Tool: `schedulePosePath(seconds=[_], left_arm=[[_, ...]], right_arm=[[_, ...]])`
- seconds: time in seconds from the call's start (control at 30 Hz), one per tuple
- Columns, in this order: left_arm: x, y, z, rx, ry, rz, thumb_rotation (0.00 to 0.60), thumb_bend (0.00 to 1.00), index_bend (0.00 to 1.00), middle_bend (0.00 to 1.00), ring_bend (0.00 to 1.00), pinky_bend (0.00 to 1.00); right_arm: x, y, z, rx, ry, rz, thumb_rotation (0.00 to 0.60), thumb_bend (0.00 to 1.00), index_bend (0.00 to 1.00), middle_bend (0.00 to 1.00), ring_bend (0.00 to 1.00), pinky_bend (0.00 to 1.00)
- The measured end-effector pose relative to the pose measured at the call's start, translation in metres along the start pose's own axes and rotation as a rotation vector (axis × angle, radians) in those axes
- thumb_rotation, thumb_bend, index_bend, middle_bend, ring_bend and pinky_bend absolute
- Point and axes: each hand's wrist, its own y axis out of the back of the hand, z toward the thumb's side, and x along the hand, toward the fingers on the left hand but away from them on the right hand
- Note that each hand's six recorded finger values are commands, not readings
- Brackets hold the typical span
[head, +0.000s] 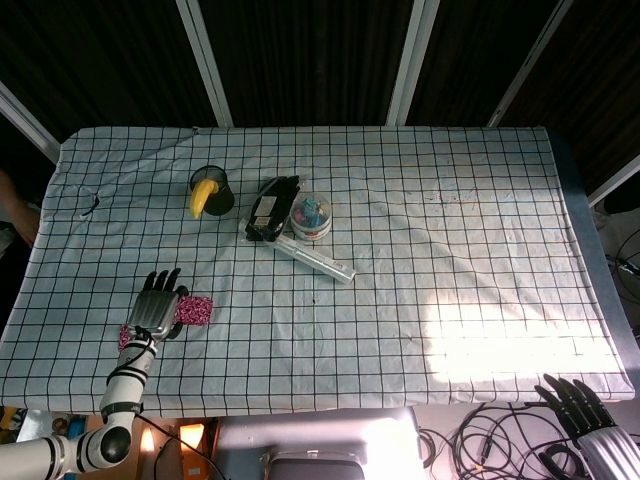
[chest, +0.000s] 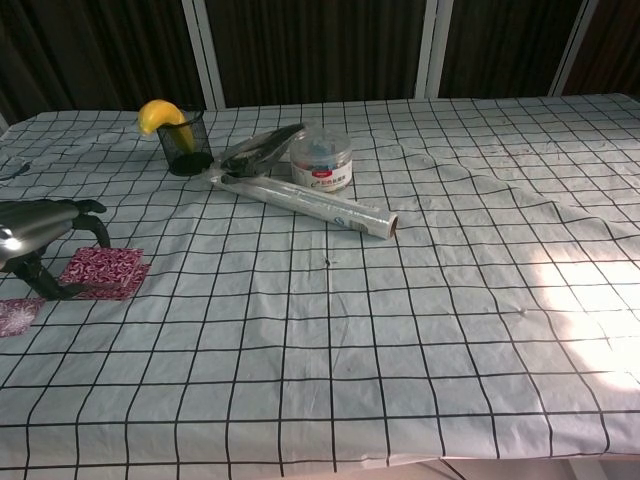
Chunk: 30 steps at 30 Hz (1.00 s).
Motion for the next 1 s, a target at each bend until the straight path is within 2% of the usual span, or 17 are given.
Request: schedulePosePath(seconds=[0.33,0.6,0.7,0.9,1.0], left_arm=[[-0.035,0.003,-0.007,0.006,-0.06,0.003,0.6,0.32,0.52,0.03,0.0,0.0],[-0.071,-0.021,0.0,0.053,-0.145,-0.033,0.6,0.33,0.5,0.03,0.0,0.0],[-0.074,-0.031,0.005,0.077,-0.157,-0.049,0.6,0.33,0.41,0.01,0.0,0.0],[-0.072,-0.044,0.005,0.078,-0.145,-0.088,0.6,0.33,0.09,0.0,0.0,0.0],[-0.073,-0.043,0.004,0.068,-0.142,-0.091,0.6,0.31,0.03,0.0,0.0,0.0]], right_arm=[[-0.003,-0.003,0.001,0.009,-0.003,0.009,0.6,0.2,0.0,0.0,0.0,0.0],[-0.007,-0.007,0.003,0.02,-0.003,0.024,0.6,0.2,0.0,0.0,0.0,0.0],[-0.008,-0.007,0.004,0.021,-0.002,0.026,0.6,0.2,0.0,0.0,0.0,0.0],[-0.006,-0.005,0.003,0.016,-0.004,0.018,0.6,0.2,0.0,0.0,0.0,0.0],[-0.005,-0.005,0.002,0.016,-0.004,0.016,0.6,0.2,0.0,0.0,0.0,0.0]])
